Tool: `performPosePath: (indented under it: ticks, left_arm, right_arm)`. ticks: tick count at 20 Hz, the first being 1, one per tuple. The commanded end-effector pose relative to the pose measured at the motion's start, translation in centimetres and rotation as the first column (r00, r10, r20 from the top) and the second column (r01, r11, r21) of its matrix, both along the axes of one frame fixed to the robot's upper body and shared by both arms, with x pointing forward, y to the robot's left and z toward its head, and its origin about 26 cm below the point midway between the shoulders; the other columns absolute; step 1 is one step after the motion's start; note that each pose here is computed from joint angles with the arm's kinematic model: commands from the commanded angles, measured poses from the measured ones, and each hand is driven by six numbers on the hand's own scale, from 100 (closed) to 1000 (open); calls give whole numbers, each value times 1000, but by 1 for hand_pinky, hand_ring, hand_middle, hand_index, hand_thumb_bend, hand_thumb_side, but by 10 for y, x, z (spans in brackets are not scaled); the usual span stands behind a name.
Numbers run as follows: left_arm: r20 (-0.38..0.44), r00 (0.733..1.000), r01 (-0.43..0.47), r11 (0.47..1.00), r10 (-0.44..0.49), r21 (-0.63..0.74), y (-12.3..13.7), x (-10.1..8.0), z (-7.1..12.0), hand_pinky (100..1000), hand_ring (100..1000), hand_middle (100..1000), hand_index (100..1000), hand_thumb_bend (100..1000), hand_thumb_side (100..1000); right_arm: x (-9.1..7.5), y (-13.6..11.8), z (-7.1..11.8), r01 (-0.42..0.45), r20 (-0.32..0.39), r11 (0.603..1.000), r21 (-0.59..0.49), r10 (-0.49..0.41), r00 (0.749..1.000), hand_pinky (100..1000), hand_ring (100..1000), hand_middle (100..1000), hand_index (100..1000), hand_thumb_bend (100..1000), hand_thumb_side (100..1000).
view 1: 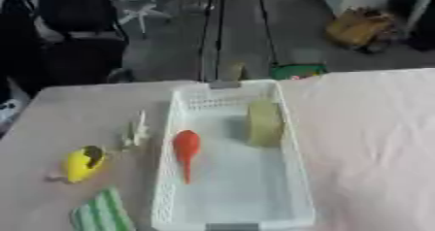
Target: Pick up objects on the table and place them in the box.
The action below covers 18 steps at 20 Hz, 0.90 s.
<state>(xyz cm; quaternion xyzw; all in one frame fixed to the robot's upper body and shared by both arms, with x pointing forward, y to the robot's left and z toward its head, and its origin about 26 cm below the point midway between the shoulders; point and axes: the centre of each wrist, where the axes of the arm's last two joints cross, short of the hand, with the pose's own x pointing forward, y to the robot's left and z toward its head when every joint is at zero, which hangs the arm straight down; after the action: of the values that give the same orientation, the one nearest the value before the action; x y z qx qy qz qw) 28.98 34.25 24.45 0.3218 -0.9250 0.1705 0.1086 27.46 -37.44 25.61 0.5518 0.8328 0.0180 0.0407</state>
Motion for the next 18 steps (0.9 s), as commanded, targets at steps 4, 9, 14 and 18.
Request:
performPosePath:
  ticks: [4, 9, 14, 18]
  left_arm:
    - [-96, 992, -69, 992, 80, 109, 6, -5, 10, 995, 971, 931, 961, 436, 1000]
    - [-301, 923, -161, 949, 242, 270, 10, -7, 12, 1000, 993, 954, 962, 454, 1000]
    - [-463, 796, -134, 859, 390, 493, 13, -10, 12, 1000, 1000, 1000, 1000, 446, 1000]
    - [-529, 712, -57, 789, 461, 611, 17, -12, 12, 1000, 1000, 1000, 1000, 481, 1000]
  right_arm:
    - [-3, 0, 15, -12, 38, 999, -47, 13, 999, 892, 937, 883, 855, 100, 1000]
    - [-3, 0, 15, -13, 38, 999, -49, 15, 999, 892, 936, 883, 855, 100, 1000]
    - [-3, 0, 15, -13, 36, 999, -50, 14, 999, 891, 936, 881, 854, 100, 1000]
    - [-3, 0, 15, -11, 34, 999, -51, 13, 999, 891, 937, 881, 853, 100, 1000]
